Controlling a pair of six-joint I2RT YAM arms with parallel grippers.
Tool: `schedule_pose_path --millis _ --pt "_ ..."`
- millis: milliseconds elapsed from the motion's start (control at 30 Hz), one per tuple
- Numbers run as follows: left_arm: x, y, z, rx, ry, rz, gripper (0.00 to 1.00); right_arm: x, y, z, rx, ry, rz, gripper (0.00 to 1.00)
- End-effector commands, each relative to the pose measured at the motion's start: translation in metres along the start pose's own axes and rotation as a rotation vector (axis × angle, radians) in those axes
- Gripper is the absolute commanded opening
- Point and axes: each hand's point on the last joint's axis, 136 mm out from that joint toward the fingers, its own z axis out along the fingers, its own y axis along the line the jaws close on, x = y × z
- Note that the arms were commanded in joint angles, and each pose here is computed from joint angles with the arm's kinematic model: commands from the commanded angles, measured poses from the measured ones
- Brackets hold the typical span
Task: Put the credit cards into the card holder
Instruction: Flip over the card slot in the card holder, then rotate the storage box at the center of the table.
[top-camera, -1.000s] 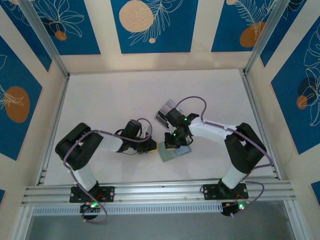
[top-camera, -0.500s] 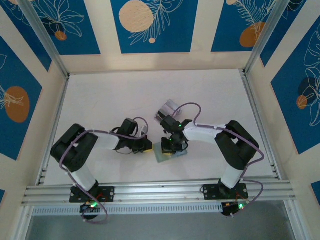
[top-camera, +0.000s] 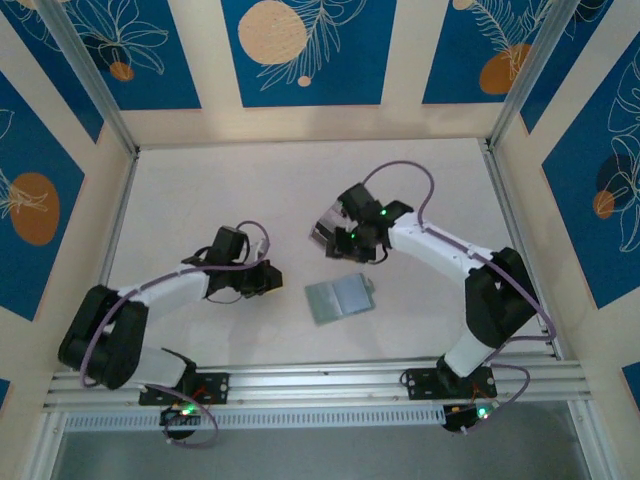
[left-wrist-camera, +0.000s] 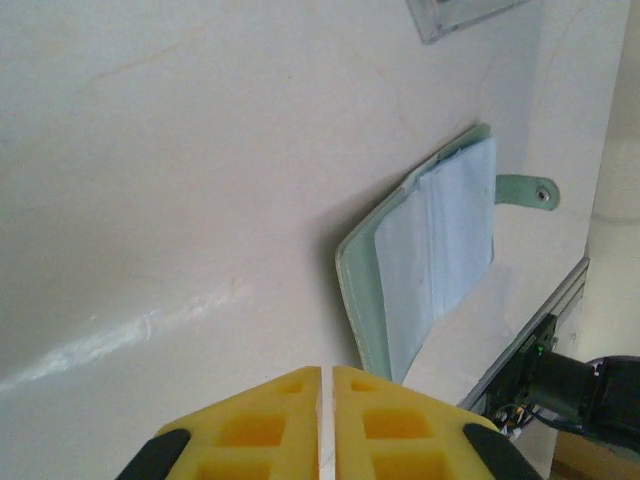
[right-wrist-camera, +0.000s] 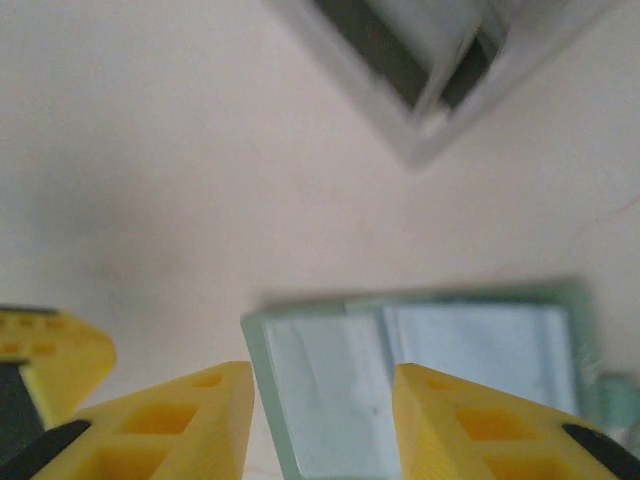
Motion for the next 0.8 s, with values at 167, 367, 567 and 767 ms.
schedule_pose_path --millis 167,367,567,767 --pt "-0.004 -0.005 -0.015 -0.034 -0.016 0.006 0.15 -0.087 -0.039 -0.012 0.052 -0.061 -0.034 0.52" --pt "-0.026 -0.016 -0.003 0.002 -0.018 -0.009 0.18 -0.13 -0.053 0.014 0.028 -0.032 -0.045 0.62" --pt "-0.049 -0.024 0.01 0.028 -0.031 -0.048 0.2 -0.14 -0.05 0.037 -0.057 0.001 -0.053 0.65" --pt "-0.055 -0.02 0.021 0.023 -0.017 -0.075 0.2 -0.12 -0.031 0.043 -0.18 0.06 -0.033 0.65"
